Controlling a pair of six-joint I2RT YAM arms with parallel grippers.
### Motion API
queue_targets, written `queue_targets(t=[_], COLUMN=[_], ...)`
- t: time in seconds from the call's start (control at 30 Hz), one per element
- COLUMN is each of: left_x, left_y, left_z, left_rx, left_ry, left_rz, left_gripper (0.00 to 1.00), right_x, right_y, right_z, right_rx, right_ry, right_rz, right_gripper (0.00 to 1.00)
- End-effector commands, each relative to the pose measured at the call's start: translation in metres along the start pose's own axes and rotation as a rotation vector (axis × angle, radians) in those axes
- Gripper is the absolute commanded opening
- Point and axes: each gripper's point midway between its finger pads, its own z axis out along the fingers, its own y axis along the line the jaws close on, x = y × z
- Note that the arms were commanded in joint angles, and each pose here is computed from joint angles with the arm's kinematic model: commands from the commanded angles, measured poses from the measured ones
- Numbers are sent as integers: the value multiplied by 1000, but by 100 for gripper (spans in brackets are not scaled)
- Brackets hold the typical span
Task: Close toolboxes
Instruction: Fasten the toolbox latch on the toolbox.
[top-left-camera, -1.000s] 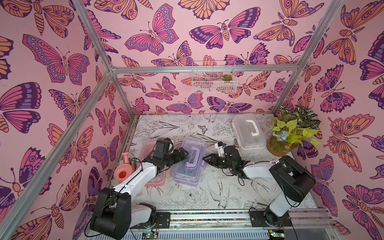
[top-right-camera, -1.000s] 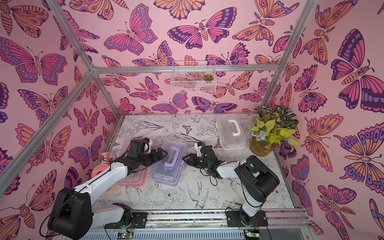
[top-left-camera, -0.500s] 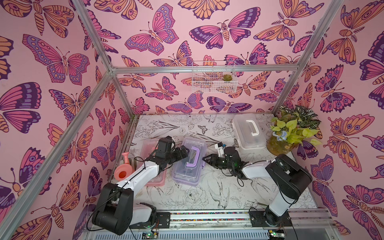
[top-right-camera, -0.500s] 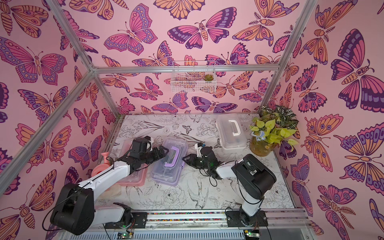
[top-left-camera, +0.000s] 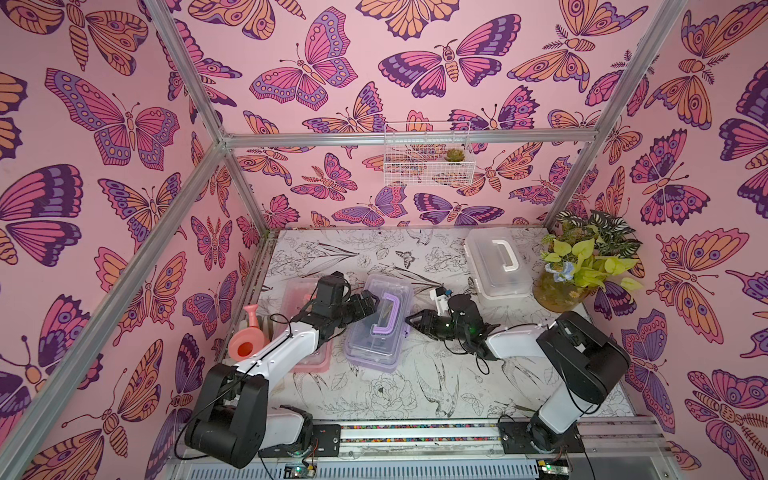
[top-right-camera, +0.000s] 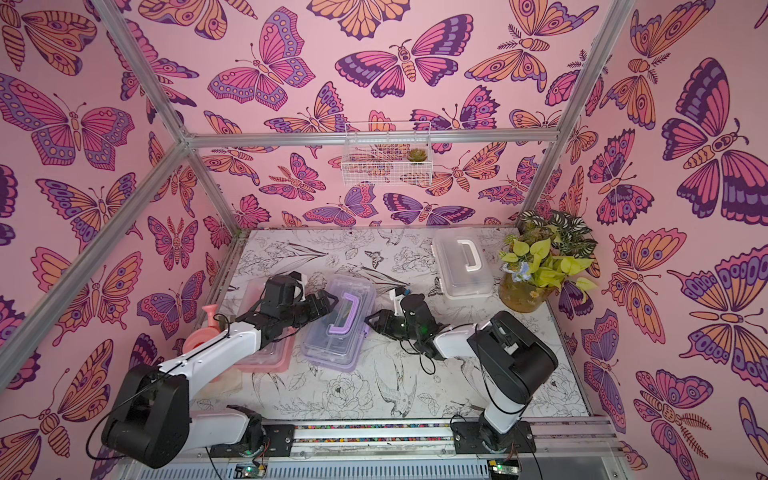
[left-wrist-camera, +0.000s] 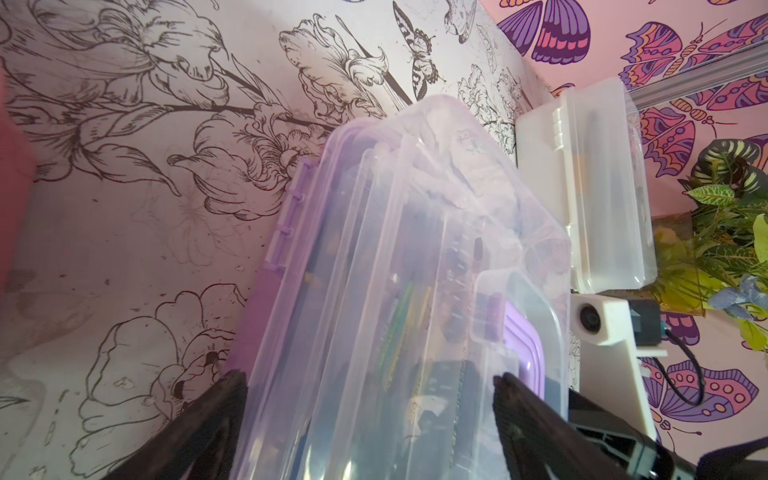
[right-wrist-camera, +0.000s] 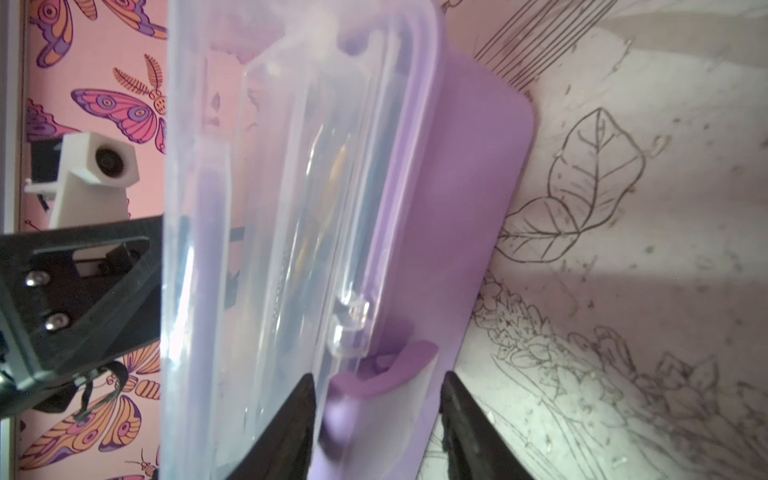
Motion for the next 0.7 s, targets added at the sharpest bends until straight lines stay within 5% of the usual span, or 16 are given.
queue_targets(t=[0.0, 0.27, 0.67], left_x=[73, 63, 23], left_y=[28, 27, 19], left_z=[5, 2, 1], left_rx=[-79, -90, -92], left_ry=[259, 220, 132], left_rz=[-50, -22, 9], left_gripper=[94, 95, 97], right_x=[5, 1, -21], right_y=[-1, -9, -29], right_z=[-11, -21, -61], right_rx=[41, 102, 230], right_ry=[19, 6, 31], right_rz=[-58, -117, -428], right_gripper=[51, 48, 47])
